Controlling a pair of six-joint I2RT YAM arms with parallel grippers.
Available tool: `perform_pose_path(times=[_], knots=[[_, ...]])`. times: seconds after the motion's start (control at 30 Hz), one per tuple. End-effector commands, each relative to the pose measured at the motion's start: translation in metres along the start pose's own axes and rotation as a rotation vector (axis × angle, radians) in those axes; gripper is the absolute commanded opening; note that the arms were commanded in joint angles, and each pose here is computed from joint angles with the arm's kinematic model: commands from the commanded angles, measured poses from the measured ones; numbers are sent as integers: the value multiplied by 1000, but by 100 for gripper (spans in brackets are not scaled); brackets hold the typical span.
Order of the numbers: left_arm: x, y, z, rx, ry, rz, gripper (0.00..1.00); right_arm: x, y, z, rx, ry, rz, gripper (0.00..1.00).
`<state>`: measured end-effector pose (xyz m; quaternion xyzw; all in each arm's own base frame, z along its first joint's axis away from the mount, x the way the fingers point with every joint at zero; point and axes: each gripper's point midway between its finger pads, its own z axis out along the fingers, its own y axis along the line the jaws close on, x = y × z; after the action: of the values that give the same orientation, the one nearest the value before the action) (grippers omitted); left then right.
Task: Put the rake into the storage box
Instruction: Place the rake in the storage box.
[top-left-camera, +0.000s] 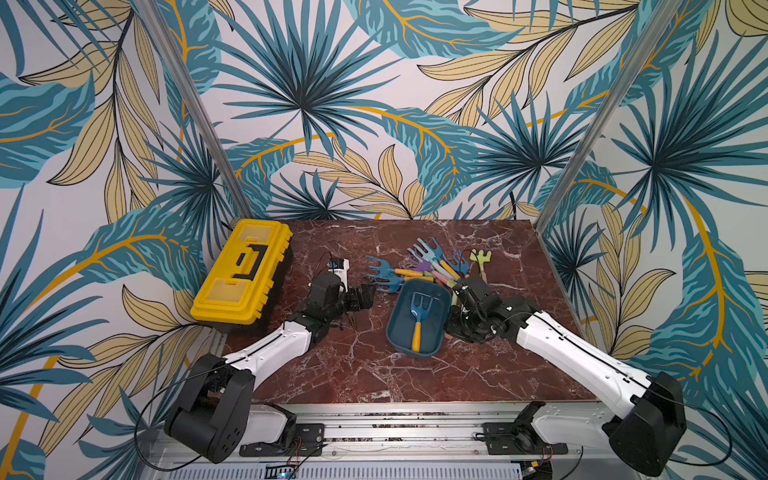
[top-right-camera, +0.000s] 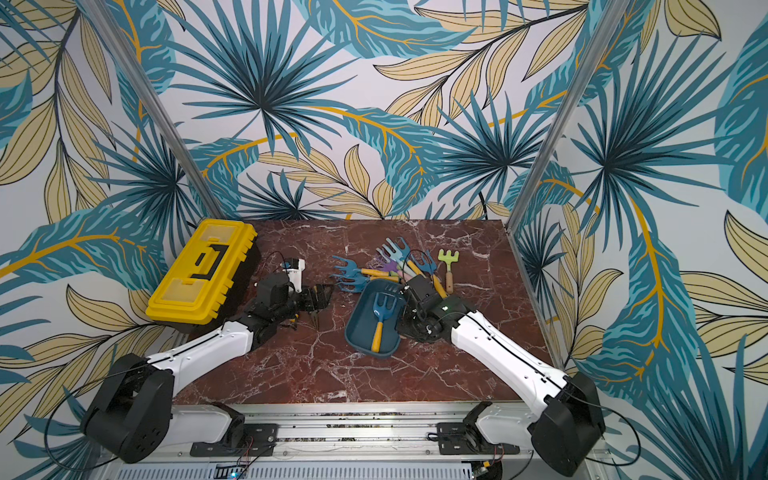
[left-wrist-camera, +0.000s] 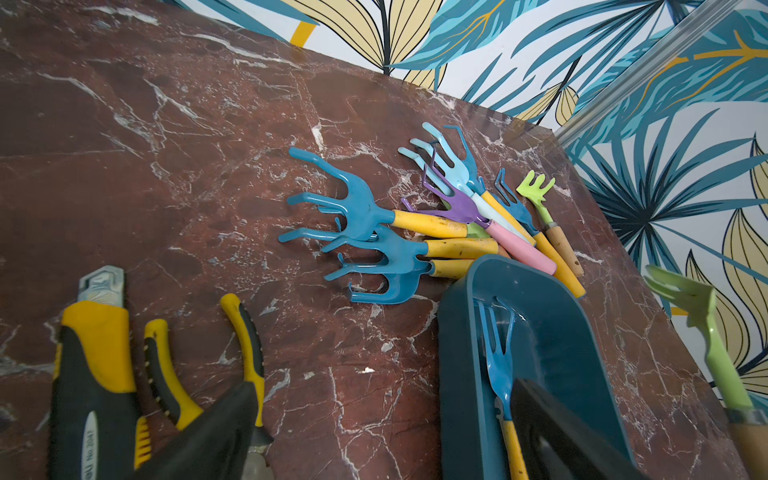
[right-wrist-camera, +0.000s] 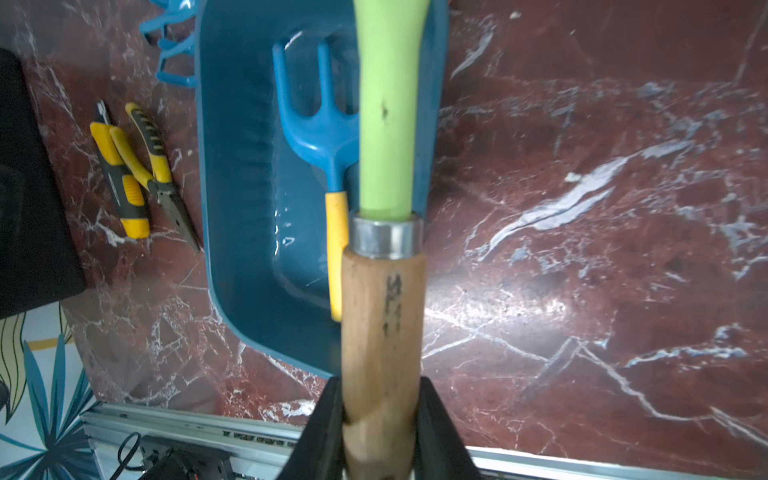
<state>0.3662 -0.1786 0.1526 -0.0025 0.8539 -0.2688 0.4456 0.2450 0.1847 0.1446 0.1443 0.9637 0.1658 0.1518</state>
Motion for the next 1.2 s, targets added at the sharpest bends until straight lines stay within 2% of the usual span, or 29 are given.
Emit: perform_pose_path(times=[0.0,0.23,0.73,0.87,1.0,1.07,1.17], knots=[[3,2,-2,-2,-7,4,100,11,15,8,4,47,11,18],[1,1,-6,-1,-15,5,100,30,42,32,31,108,-23,18],[-10,-4,-21,9,-58,13,100,29,29,69,172,86,49,19],[-12,-4,-23,7,-69,14,100,32,29,80,198,106,45,30],[-13,-6,-25,11,-73,15,100,24,23,69,217,61,30,49],[-13,-6,-26,13,-74,18,100,20,19,61,222,29,27,53],[-13,-6,-26,14,-72,18,100,14,18,49,211,-11,7,54]])
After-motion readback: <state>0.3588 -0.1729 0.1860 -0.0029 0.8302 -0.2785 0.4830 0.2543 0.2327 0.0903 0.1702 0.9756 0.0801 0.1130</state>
